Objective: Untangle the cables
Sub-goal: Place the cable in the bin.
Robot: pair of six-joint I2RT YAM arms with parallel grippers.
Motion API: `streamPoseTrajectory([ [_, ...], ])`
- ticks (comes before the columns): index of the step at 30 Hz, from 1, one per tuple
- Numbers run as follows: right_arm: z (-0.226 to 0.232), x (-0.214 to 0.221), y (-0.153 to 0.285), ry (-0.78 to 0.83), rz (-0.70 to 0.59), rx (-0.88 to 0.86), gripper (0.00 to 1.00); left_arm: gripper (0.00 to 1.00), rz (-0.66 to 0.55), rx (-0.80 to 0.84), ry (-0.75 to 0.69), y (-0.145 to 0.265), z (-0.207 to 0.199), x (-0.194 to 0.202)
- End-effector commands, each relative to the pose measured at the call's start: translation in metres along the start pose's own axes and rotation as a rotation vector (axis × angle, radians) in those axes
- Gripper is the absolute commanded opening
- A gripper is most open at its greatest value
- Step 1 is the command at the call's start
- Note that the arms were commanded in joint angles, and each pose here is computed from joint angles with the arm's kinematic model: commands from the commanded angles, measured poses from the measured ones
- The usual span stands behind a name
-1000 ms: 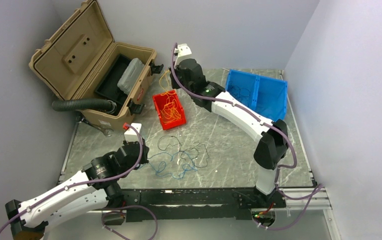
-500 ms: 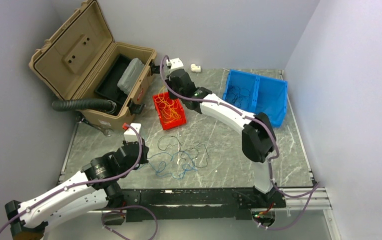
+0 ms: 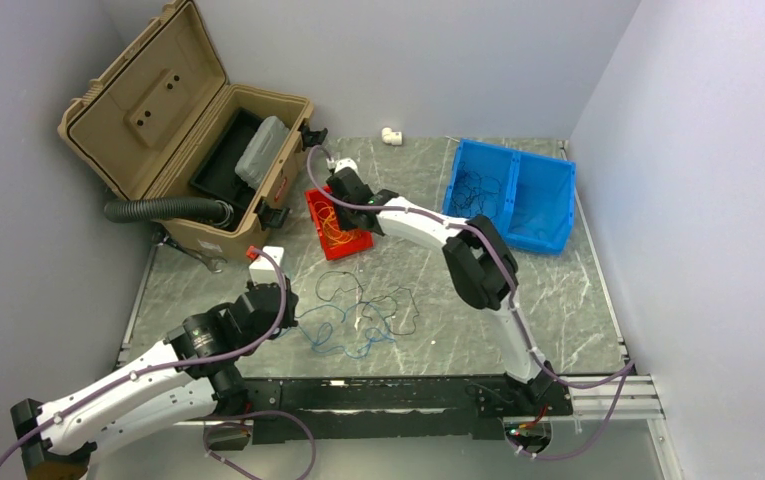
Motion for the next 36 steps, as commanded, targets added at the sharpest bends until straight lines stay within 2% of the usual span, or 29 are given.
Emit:
streamPoseTrajectory([
  [1, 0.006, 0.008, -0.022, -0.001, 0.061, 0.018, 0.00, 0.00, -0.004, -0.012, 0.009, -0.002, -0.001, -0.002],
  [5, 0.006, 0.011, -0.025, 0.005, 0.104, 0.032, 0.00, 0.00, -0.001, -0.018, 0.011, -0.001, 0.000, -0.001],
  [13, -0.001, -0.040, 0.032, -0.009, -0.041, 0.023, 0.01, 0.00, -0.006, -0.011, 0.014, -0.001, -0.001, -0.001],
  [19, -0.006, -0.063, 0.073, -0.013, -0.099, 0.008, 0.21, 0.00, 0.000, -0.010, 0.001, -0.003, -0.004, -0.003],
  [29, -0.020, -0.081, 0.143, -0.032, -0.231, -0.002, 0.43, 0.00, -0.050, -0.043, -0.019, 0.005, -0.002, -0.020],
  [34, -0.031, -0.078, 0.176, -0.033, -0.290, 0.013, 0.65, 0.00, -0.055, -0.008, -0.023, 0.003, -0.011, -0.025],
  [36, -0.035, -0.074, 0.186, -0.030, -0.304, 0.013, 0.71, 0.00, -0.056, 0.004, -0.032, 0.003, -0.014, -0.027],
])
Point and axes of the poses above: each gripper's point midway between its finger pads, its own y axis back along the fingers, its own z axis along the line the jaws close on, x = y × z, the point moved 5 cm from there along y, back along the fingers, and after that the axes turned 9 degrees about y, right-handed, at the moved point
